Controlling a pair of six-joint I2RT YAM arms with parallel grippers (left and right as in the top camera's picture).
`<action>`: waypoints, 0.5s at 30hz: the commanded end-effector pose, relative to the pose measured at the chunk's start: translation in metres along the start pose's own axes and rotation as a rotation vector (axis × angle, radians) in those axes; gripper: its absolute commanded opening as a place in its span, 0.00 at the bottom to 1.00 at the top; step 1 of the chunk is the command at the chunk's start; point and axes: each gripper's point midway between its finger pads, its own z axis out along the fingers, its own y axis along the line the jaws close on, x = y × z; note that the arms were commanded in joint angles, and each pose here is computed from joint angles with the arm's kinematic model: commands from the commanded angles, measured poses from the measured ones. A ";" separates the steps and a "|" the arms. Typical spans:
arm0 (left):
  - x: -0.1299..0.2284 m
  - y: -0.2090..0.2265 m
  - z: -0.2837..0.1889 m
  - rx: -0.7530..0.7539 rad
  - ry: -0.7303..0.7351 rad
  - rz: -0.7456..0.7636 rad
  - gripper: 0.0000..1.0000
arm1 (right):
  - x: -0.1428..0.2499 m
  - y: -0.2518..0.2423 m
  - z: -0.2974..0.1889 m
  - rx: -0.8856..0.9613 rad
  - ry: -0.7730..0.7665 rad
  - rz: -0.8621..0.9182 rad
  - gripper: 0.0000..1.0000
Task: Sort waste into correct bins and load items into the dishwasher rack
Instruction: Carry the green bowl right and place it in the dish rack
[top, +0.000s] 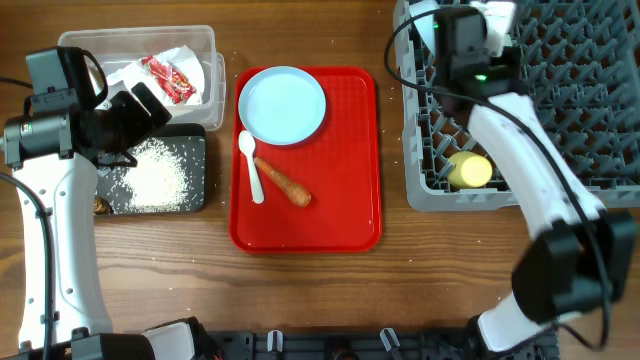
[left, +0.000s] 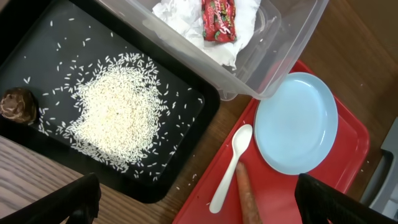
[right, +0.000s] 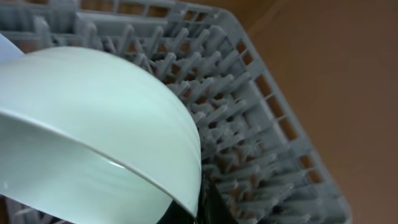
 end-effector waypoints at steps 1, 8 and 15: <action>-0.002 -0.002 0.001 0.012 0.001 -0.022 1.00 | 0.000 -0.006 0.014 0.183 0.000 -0.198 0.04; -0.002 -0.002 0.001 0.013 -0.001 -0.021 1.00 | 0.005 0.019 0.019 0.165 -0.005 -0.257 0.04; -0.003 -0.003 0.001 0.015 -0.003 -0.021 1.00 | 0.010 0.049 0.002 0.069 -0.020 -0.322 0.04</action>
